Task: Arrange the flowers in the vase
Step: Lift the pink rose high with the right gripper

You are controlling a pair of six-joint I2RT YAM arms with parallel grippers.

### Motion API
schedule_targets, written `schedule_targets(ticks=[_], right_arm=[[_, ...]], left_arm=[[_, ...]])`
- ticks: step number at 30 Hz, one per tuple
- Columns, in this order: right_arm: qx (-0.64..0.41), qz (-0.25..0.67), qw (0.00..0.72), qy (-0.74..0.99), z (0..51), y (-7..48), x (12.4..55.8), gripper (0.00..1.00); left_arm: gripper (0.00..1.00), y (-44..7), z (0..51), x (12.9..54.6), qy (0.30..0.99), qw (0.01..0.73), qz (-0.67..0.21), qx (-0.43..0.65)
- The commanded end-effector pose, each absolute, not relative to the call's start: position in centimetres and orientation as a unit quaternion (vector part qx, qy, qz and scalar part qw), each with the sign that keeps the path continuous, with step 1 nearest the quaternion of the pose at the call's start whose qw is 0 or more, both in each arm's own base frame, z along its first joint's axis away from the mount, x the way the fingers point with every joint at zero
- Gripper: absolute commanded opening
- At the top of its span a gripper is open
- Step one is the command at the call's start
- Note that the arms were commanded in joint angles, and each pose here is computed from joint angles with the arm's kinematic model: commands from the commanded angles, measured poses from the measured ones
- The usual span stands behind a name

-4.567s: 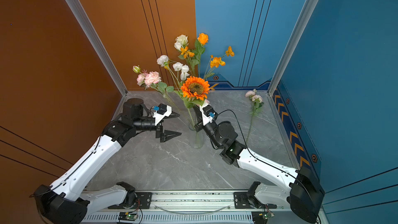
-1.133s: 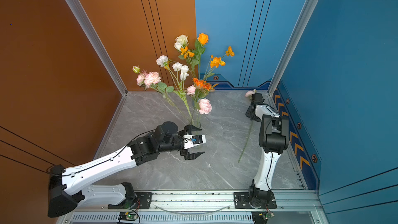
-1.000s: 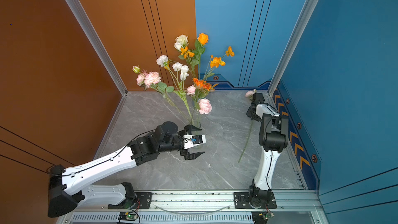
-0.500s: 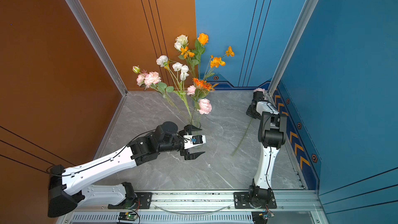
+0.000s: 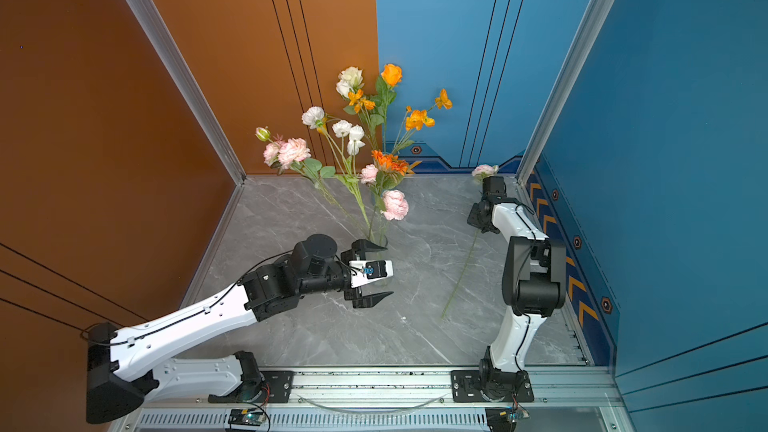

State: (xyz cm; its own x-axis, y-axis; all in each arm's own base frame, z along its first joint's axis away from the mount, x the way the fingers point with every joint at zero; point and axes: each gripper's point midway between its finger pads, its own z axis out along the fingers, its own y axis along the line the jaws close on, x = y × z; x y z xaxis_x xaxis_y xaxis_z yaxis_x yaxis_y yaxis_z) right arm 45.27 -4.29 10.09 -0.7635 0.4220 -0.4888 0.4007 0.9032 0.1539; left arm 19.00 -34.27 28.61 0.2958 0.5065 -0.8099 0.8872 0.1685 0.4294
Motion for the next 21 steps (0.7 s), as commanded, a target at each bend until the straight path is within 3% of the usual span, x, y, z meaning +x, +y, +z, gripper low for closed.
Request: schedule_targets(ticks=[1,7,15,21], right_arm=[[0.242,0.048,0.275,0.929,10.7,-3.0,42.8,0.0],[0.195,0.057,0.373,0.905,16.5,0.3,41.7,0.0],[0.112,0.046,0.592,0.797,37.7,2.3,42.4,0.0],[0.02,0.053,0.737,0.673,50.6,7.1,38.6,0.0]], left_arm=[[0.98,-33.2,29.3,18.9,0.558,0.522,-0.186,0.618],[0.98,-31.9,31.3,17.9,0.535,0.532,-0.22,0.618],[0.98,-28.6,30.0,18.8,0.56,0.548,-0.164,0.599],[0.98,-27.3,28.8,17.5,0.584,0.552,-0.207,0.559]])
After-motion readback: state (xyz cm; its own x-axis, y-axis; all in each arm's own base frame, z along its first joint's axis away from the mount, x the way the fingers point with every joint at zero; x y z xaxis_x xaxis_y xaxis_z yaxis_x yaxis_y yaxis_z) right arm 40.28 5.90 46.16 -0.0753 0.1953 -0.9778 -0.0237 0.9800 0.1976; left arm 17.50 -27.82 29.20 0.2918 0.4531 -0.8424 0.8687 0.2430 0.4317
